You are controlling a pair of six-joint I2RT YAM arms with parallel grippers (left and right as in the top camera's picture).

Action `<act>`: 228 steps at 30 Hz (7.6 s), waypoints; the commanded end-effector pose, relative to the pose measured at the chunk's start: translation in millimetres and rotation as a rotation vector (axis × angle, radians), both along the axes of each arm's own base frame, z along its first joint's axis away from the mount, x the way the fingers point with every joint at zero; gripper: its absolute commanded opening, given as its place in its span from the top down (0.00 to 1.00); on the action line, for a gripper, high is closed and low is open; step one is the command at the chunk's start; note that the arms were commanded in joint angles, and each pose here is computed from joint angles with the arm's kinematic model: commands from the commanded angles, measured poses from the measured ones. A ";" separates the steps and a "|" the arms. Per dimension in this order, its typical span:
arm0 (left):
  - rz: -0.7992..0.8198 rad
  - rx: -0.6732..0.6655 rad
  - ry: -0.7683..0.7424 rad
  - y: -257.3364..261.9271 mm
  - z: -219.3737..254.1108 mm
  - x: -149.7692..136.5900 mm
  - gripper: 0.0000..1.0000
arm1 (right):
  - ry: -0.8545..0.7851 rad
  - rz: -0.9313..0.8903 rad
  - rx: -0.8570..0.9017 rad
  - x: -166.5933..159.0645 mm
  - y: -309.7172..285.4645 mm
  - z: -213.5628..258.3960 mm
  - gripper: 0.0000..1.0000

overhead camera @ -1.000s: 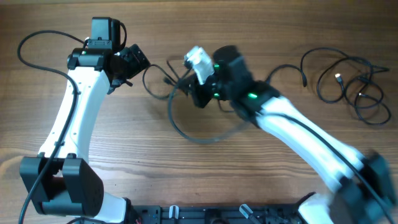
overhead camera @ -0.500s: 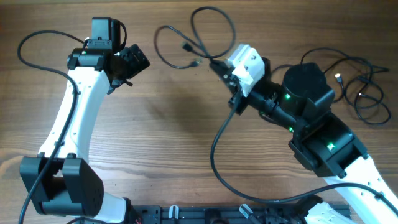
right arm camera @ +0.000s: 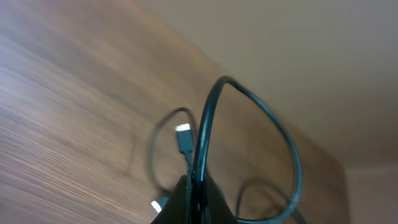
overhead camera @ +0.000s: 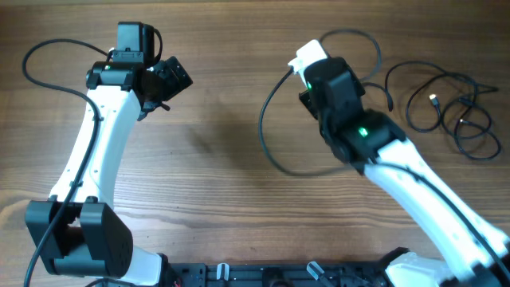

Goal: Untangle cables

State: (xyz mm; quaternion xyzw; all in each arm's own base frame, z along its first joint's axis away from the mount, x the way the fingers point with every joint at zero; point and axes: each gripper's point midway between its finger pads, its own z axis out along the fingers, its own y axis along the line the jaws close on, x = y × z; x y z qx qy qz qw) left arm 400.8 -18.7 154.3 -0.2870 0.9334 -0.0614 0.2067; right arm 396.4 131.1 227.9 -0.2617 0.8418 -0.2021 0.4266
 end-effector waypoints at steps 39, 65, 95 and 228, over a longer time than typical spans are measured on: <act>0.004 0.005 0.009 0.9 -2.9 -1.9 0.00 | 0.270 -0.283 0.469 52.9 -108.3 -115.9 0.00; 0.004 0.005 0.009 0.9 -2.9 -1.9 0.00 | 0.270 -0.283 0.468 52.9 -108.3 -115.9 0.00; 0.004 0.005 0.009 0.9 -2.9 -1.9 0.00 | 0.270 -0.283 0.469 52.9 -108.3 -115.9 0.00; 0.004 0.005 0.008 0.9 -2.8 -1.8 0.00 | -0.615 -0.058 0.634 -149.6 -127.2 -50.7 0.00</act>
